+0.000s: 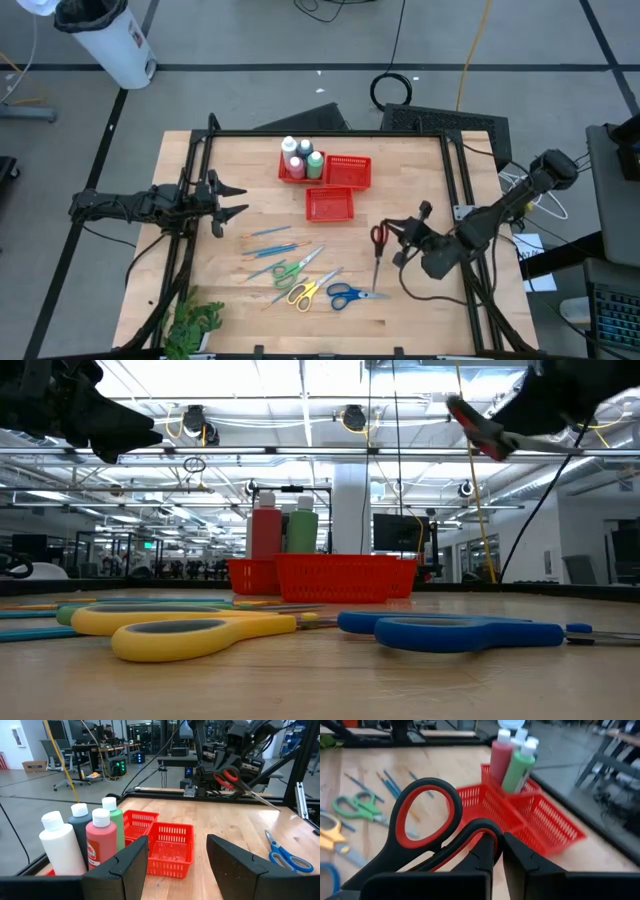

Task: Pick & Place Paint Supplies
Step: Put the black scissors into the top right red bin

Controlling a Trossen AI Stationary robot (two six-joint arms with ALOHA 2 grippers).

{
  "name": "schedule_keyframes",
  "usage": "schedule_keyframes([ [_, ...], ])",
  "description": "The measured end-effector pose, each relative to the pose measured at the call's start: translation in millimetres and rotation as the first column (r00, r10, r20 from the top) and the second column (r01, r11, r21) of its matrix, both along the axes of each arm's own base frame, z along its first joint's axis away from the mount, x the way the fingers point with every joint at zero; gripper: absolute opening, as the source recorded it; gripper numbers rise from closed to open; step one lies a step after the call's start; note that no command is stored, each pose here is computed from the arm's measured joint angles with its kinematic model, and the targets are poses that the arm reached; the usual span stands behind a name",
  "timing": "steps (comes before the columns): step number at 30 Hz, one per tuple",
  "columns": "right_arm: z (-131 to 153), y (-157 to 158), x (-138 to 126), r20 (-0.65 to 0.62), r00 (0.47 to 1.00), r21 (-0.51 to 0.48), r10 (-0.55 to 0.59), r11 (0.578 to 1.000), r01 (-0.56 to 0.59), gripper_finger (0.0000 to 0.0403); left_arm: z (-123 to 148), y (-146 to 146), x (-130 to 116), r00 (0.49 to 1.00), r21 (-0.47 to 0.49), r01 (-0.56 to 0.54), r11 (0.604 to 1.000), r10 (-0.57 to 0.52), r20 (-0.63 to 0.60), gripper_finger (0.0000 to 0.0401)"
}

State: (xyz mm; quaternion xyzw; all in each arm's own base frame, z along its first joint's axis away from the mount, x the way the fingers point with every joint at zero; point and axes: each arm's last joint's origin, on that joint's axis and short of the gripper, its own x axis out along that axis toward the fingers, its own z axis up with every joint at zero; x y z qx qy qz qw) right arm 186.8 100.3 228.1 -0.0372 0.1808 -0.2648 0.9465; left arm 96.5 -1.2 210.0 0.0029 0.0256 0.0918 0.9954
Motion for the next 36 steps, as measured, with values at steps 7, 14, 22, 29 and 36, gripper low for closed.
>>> schedule_keyframes([
  [7, 21.8, -19.8, 29.8, 0.073, 0.991, -0.027, 0.116, 0.993, -0.114, 0.0008, 0.0, 0.0, 0.0, 1.0, 0.0, 0.0, 1.0, 0.0, 0.0, 0.0209],
  [14, 43.8, -45.6, 50.9, 0.237, 0.912, -0.058, 0.333, 0.942, -0.329, 0.0008, 0.0, 0.0, 0.0, 1.0, 0.0, 0.0, 1.0, 0.0, 0.0, 0.0209],
  [22, 45.9, -73.2, 52.2, 0.353, 0.691, -0.244, 0.631, 0.775, -0.583, 0.0007, 0.0, 0.0, 0.0, 1.0, 0.0, 0.0, 1.0, 0.0, 0.0, 0.0209],
  [29, 25.9, -103.2, 41.6, 0.415, 0.681, -0.276, 0.603, 0.797, -0.538, 0.0007, 0.0, 0.0, 0.0, 1.0, 0.0, 0.0, 1.0, 0.0, 0.0, 0.0209],
  [36, 6.3, -130.5, 27.9, 0.455, 0.731, -0.29, 0.509, 0.86, -0.419, 0.0007, 0.0, 0.0, 0.0, 1.0, 0.0, 0.0, 1.0, 0.0, 0.001, 0.0209],
])
